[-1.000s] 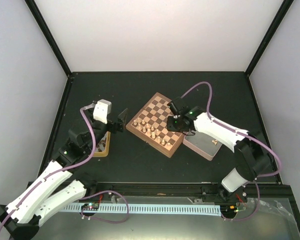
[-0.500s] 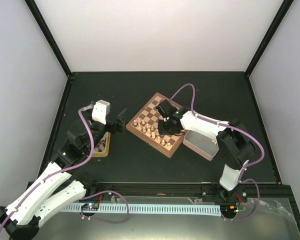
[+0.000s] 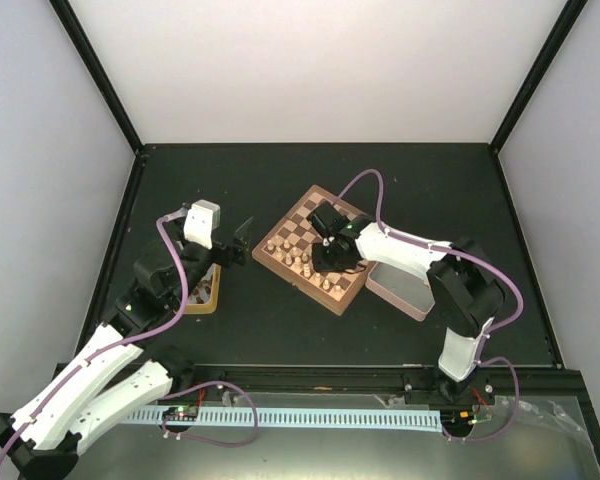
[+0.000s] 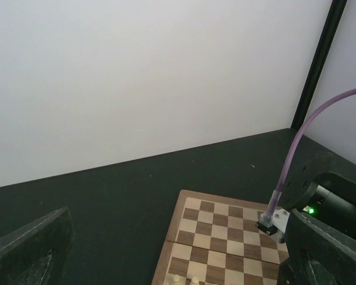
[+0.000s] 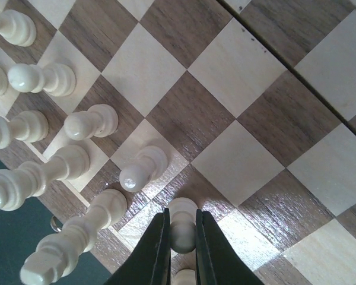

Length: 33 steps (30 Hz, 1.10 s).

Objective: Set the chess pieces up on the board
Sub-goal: Place the chess piece on the chessboard.

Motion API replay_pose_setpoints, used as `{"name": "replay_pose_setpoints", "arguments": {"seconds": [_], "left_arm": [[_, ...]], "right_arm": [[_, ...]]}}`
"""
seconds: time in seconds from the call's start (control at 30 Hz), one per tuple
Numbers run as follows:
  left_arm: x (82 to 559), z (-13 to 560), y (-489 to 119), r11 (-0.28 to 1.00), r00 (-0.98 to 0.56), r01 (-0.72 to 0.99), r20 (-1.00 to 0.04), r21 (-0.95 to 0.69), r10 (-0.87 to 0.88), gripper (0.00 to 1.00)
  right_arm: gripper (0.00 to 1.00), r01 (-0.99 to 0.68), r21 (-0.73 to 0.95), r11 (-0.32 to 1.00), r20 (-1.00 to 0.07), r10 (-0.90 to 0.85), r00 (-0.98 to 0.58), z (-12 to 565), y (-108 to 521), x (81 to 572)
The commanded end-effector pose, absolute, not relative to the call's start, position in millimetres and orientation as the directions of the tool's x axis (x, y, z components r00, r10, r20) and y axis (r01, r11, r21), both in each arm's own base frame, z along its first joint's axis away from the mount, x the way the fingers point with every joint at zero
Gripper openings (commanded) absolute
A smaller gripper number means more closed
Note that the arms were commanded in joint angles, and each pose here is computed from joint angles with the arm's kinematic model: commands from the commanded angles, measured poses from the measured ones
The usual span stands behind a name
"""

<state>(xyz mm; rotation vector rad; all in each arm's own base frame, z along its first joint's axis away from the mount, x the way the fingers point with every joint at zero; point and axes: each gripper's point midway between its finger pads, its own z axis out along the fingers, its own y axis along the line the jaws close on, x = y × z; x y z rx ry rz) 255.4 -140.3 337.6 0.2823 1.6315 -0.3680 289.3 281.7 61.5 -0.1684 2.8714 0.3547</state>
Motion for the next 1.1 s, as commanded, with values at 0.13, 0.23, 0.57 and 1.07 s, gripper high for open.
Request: {"name": "replay_pose_setpoints", "arguments": {"seconds": [0.13, 0.23, 0.57, 1.07], "left_arm": [[255, 343, -140, 0.913, -0.078, 0.401, -0.996, -0.073, -0.046, 0.99], [255, 343, -141, 0.911, -0.076, 0.407, -0.996, -0.073, -0.045, 0.99], [255, 342, -142, 0.908, -0.077, 0.412, -0.996, -0.072, -0.044, 0.99], [254, 344, -144, 0.905, -0.073, 0.420, -0.996, -0.070, -0.043, 0.99]], "right_arm": [[0.10, -0.147, 0.188, 0.971, -0.251, -0.097, -0.963, 55, 281, 291], [0.14, -0.146, 0.185, 0.972, -0.252, -0.097, -0.963, 56, 281, 292], [0.18, -0.140, 0.170, 0.975, -0.261, -0.093, -0.961, 61, 277, 293], [0.29, -0.102, 0.276, 0.956, -0.401, 0.018, -0.916, 120, 273, 304]]}}
